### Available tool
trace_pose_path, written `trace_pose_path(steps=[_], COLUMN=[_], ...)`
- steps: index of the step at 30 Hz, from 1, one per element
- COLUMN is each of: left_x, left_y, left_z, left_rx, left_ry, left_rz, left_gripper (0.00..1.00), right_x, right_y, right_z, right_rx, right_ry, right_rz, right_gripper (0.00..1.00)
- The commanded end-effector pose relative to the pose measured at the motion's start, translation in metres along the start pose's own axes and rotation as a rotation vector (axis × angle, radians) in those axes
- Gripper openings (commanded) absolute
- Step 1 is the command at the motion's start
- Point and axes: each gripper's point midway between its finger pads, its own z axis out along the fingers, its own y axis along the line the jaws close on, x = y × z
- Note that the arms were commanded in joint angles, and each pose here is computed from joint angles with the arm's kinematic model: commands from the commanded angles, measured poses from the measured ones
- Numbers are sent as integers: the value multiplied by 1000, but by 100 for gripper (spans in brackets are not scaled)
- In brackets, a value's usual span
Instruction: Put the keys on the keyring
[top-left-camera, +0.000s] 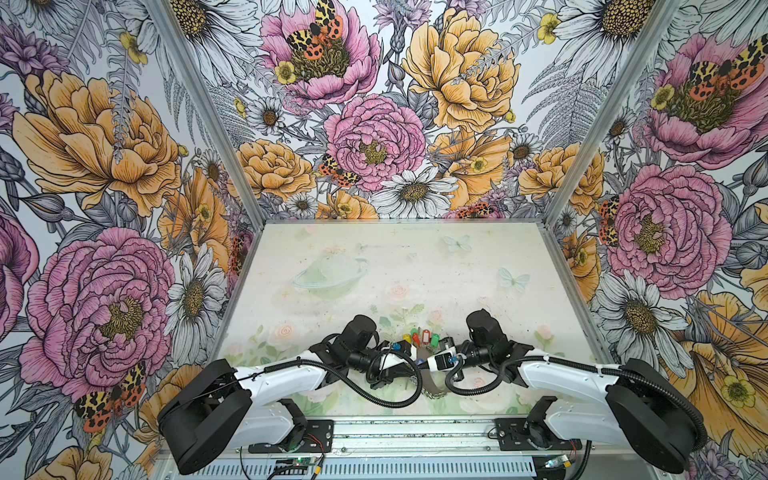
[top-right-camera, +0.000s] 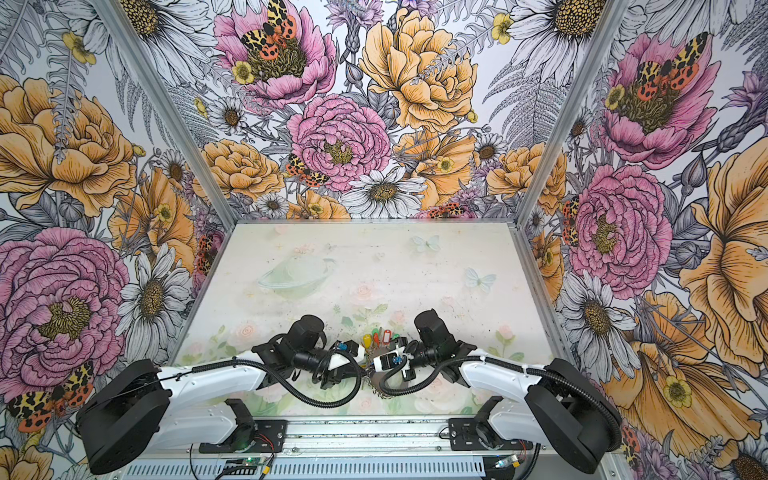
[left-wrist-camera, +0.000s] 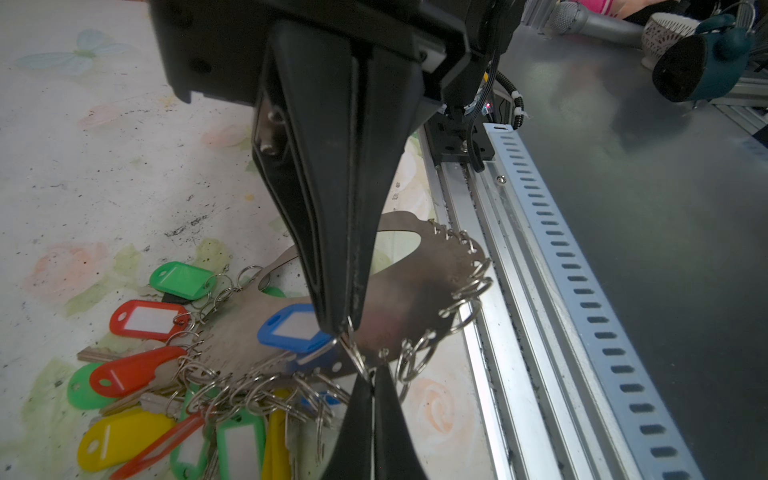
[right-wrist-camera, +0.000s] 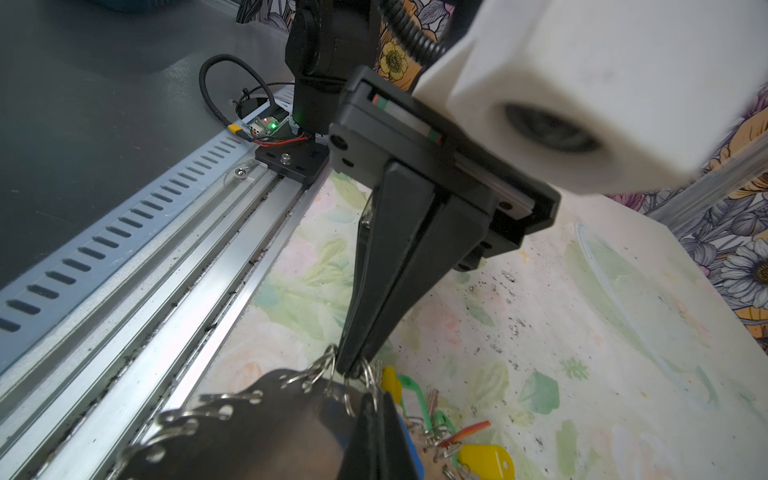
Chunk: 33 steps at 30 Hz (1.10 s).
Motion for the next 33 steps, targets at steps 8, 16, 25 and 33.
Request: trace_pose_path(steps=[8,16,25,33], left_x=[-32,-32,-33,-32], left_y=[-13,3,11,15], left_z=[2,-4,-6,-5], left_rx=[62,-32,-84,-103], left_ry=[-86,-92,-90,-82], left_rz=[105,108,111,111], left_gripper=[0,0,0,0], right_x=[-33,-19,-19,-20], right_y=[-36,-32,-8,0], right_z=[0,-7,-7,-5], right_rx=[64,105,11,-22], right_ry=[-47,8,-39,-53], right_rz=[-204,-130,19,47], right_gripper=[0,0,0,0])
